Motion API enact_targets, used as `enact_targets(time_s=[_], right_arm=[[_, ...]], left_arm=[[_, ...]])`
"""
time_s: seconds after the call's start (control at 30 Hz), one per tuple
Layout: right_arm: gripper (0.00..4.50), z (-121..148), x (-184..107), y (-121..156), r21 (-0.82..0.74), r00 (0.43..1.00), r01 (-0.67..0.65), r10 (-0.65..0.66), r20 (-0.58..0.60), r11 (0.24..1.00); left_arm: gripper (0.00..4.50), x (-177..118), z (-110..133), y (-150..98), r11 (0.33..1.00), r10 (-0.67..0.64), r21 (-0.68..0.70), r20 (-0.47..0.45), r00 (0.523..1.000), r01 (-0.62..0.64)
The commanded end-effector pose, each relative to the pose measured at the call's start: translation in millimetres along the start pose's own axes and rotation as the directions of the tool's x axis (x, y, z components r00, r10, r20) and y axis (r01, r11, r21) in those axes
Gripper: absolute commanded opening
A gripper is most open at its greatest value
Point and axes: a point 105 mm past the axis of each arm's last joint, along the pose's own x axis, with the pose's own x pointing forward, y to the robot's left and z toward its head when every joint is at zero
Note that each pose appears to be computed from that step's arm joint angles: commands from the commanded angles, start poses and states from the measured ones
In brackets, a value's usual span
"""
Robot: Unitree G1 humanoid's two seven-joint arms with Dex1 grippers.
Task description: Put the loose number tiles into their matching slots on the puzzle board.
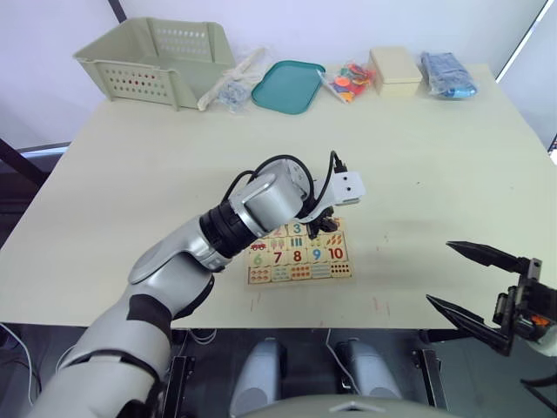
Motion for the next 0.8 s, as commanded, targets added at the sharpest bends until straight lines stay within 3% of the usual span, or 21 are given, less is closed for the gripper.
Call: enact_targets(time_s=[0.03,0.8], right_arm=[[4.5,9.0,0.1,3.1,-0.035,1.0,-0.011,0.011,0.017,0.999],[4.5,9.4,1.0,2.2,-0.034,1.0,-0.017,0.018,0.019,0.999]], left_arm=[[0.98,-1.2,4.4,-1.2,1.0,0.007,0.016,0.014,1.0,-0.008],[0.98,-0.2,6.9,-3.1,1.0,0.008,-0.002,0.023,1.0,-0.008]])
